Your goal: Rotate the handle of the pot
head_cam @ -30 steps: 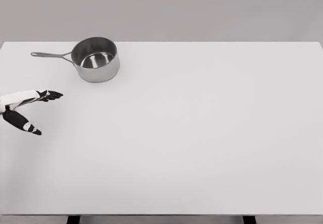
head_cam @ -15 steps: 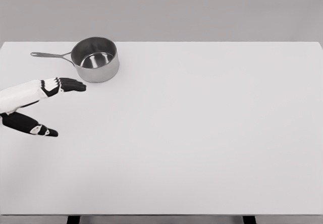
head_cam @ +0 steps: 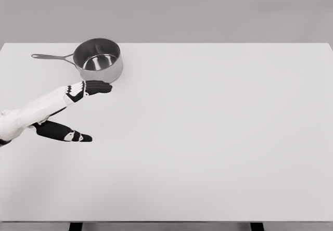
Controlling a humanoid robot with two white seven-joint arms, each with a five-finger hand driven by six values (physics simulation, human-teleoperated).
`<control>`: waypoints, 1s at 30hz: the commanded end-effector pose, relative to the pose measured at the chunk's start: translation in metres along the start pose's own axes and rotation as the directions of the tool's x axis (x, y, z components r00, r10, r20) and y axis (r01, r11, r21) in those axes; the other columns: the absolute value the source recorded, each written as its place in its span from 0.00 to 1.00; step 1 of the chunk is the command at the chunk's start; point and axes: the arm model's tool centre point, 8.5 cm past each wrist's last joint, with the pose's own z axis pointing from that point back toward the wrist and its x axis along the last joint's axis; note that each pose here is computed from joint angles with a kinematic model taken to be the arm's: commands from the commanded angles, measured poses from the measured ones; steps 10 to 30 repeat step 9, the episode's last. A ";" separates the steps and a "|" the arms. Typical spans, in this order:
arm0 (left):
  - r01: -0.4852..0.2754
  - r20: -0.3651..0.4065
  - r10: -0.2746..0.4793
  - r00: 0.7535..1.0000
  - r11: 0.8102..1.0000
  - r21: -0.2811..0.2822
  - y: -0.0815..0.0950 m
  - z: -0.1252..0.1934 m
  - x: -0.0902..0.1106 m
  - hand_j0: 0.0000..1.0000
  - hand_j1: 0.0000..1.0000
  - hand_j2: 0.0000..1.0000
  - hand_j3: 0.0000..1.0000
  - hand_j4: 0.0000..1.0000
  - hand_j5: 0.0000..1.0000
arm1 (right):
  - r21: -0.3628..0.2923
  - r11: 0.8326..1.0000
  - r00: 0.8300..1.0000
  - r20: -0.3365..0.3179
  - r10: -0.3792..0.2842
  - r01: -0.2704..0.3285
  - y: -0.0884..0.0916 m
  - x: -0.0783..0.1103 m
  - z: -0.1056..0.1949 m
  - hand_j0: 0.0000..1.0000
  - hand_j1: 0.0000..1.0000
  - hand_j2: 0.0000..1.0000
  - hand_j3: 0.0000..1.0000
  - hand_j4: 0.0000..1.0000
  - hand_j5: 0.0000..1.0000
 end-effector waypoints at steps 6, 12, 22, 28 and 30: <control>0.078 -0.089 -0.082 0.993 0.996 -0.045 0.000 0.003 -0.017 1.00 1.00 1.00 1.00 1.00 1.00 | 0.000 1.000 1.000 0.000 0.000 0.000 0.000 0.000 0.000 1.00 1.00 1.00 1.00 1.00 1.00; 0.079 -0.130 -0.081 0.988 0.997 -0.024 0.009 0.011 -0.028 1.00 1.00 1.00 1.00 1.00 1.00 | 0.000 1.000 1.000 0.000 0.000 0.000 0.000 0.000 0.000 1.00 1.00 1.00 1.00 1.00 1.00; 0.079 -0.130 -0.081 0.988 0.997 -0.024 0.009 0.011 -0.028 1.00 1.00 1.00 1.00 1.00 1.00 | 0.000 1.000 1.000 0.000 0.000 0.000 0.000 0.000 0.000 1.00 1.00 1.00 1.00 1.00 1.00; 0.079 -0.130 -0.081 0.988 0.997 -0.024 0.009 0.011 -0.028 1.00 1.00 1.00 1.00 1.00 1.00 | 0.000 1.000 1.000 0.000 0.000 0.000 0.000 0.000 0.000 1.00 1.00 1.00 1.00 1.00 1.00; 0.079 -0.130 -0.081 0.988 0.997 -0.024 0.009 0.011 -0.028 1.00 1.00 1.00 1.00 1.00 1.00 | 0.000 1.000 1.000 0.000 0.000 0.000 0.000 0.000 0.000 1.00 1.00 1.00 1.00 1.00 1.00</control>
